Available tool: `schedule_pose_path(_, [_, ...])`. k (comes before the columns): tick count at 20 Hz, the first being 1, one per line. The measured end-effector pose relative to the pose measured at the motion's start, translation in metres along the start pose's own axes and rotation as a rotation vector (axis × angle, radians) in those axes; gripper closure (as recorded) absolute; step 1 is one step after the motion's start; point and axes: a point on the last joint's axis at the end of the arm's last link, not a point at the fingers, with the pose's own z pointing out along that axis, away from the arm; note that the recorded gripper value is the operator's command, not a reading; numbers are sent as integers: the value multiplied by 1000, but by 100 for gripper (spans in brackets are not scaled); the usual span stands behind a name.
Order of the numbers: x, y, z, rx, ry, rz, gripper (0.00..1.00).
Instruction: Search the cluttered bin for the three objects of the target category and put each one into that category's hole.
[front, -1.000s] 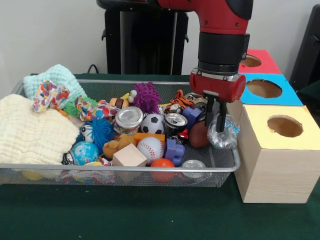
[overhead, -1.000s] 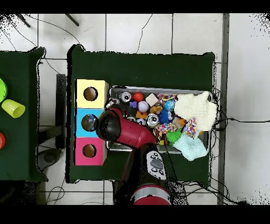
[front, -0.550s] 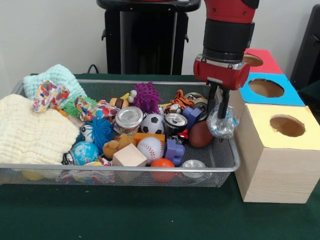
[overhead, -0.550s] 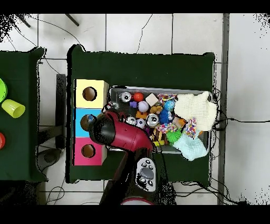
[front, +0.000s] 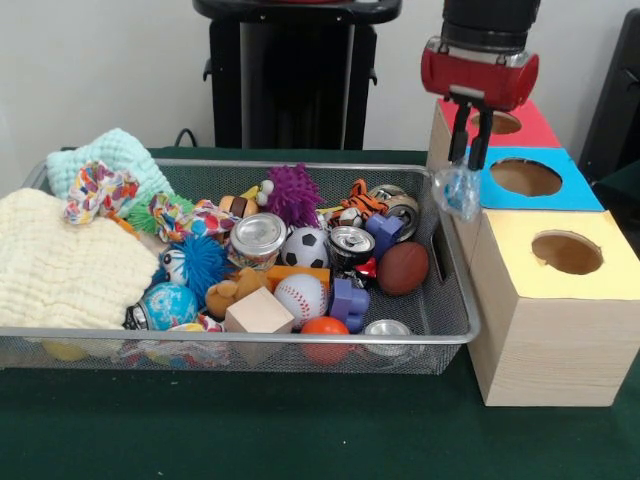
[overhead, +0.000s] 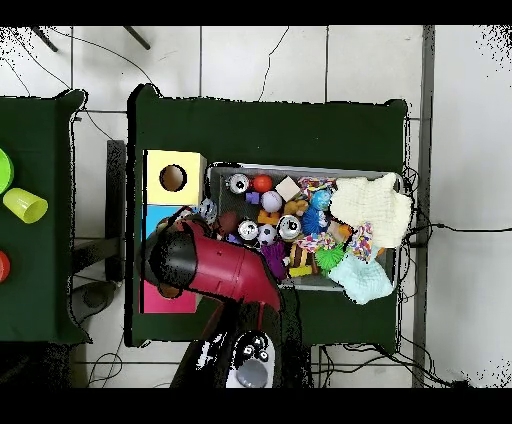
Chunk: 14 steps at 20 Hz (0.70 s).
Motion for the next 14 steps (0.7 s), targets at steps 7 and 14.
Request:
schedule_pose_path(7, [0,5,-29,-8,3,-6,100])
schedule_pose_path(14, [3,6,-47,-6,2,-11,100])
